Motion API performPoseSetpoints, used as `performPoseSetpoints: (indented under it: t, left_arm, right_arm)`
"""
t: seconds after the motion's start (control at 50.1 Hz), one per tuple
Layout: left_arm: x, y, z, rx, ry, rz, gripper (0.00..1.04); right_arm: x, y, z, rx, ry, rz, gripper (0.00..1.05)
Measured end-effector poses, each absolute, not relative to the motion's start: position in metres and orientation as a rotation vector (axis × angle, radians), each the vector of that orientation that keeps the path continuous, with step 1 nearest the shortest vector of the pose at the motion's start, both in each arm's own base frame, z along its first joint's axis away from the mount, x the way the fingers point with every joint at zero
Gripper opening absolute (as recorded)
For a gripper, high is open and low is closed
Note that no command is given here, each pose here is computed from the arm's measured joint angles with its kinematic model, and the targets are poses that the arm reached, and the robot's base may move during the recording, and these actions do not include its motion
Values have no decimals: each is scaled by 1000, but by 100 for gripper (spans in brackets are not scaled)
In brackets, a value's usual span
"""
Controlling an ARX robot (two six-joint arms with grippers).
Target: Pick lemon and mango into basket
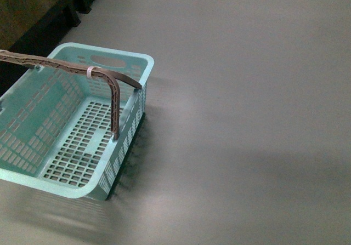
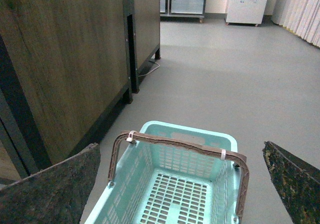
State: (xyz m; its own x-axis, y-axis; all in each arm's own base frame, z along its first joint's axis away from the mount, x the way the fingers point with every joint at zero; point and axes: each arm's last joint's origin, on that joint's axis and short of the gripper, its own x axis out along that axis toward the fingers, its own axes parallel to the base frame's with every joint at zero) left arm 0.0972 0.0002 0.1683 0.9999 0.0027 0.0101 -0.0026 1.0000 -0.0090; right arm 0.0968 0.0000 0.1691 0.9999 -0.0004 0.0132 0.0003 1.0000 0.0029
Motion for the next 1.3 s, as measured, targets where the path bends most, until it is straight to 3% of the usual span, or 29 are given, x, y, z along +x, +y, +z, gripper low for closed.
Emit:
performPoseSetpoints:
  t: [0.399,0.499,0.559,0.818,0.998,1.297]
  left_arm:
    - [97,0,168,-9,-10,2,98]
    - [102,-2,168,-229,294,-42,98]
    - [115,-1,168,-445,388,-4,98]
    - [211,8,155,-1037,439,186,98]
    - [274,11,124,-1142,468,273,98]
    - [342,2,73,-1211,539,328,98]
  right_arm:
    - [97,0,169,3,-13,0,96]
    - [97,0,169,3,-13,0,96]
    - [97,0,169,3,-13,-1,96]
    - [97,0,169,3,-13,0,96]
    - [97,0,169,3,-13,0,96]
    - [97,0,169,3,-13,0,96]
